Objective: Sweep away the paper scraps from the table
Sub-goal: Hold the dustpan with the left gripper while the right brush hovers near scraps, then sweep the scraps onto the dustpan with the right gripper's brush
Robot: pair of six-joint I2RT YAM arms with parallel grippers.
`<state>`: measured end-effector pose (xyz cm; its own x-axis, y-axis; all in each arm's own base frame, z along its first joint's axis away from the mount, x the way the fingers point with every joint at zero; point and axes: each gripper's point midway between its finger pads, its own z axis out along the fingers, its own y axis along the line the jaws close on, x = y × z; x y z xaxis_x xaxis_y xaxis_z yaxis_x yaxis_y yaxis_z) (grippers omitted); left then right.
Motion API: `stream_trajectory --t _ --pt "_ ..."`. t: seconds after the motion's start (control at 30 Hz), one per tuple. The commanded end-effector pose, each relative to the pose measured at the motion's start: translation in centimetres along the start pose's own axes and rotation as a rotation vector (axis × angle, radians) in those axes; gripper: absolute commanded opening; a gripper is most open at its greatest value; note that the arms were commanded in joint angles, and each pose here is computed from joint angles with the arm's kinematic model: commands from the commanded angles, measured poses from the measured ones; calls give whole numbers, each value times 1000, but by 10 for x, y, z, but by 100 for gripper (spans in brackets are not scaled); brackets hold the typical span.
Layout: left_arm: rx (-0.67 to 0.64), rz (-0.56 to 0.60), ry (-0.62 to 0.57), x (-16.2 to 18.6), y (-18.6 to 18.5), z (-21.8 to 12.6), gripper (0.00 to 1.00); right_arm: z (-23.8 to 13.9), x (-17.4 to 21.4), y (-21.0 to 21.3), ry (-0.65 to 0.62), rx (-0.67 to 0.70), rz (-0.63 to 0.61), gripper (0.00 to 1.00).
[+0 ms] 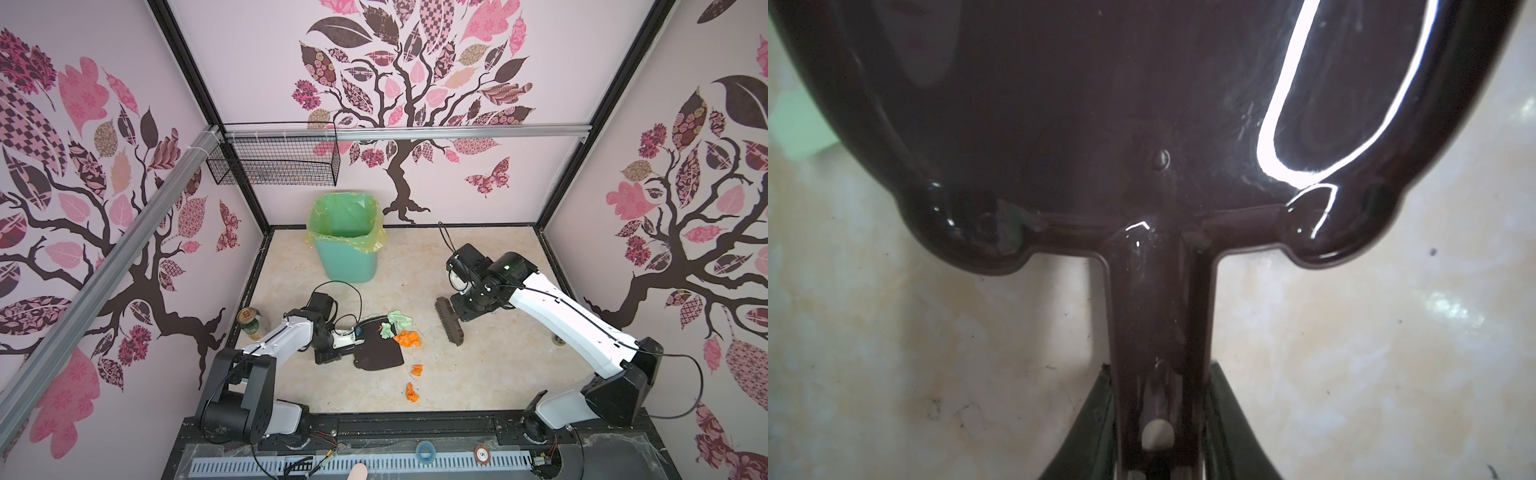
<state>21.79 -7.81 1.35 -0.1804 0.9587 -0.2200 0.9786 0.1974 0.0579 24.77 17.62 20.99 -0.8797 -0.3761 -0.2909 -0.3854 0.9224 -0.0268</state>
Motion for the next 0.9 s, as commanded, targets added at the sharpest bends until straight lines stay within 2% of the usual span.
stream_trajectory --t 0.0,0.23,0.37,0.47,0.63,0.87 --pt "26 1 61 16 -12 15 25 1 -4 2 -2 -12 -1 0" --pt "18 3 57 14 -10 12 23 6 -13 3 -9 -6 -1 0" --pt "23 6 61 16 -13 12 23 24 -16 11 65 -16 -10 0" --pt "19 9 62 16 -13 11 22 35 -27 26 122 -48 -31 0" --pt "18 5 67 17 -12 10 20 38 -49 64 113 -72 -99 0" --pt "27 -3 76 17 -12 6 19 34 -45 105 132 -95 -166 0"
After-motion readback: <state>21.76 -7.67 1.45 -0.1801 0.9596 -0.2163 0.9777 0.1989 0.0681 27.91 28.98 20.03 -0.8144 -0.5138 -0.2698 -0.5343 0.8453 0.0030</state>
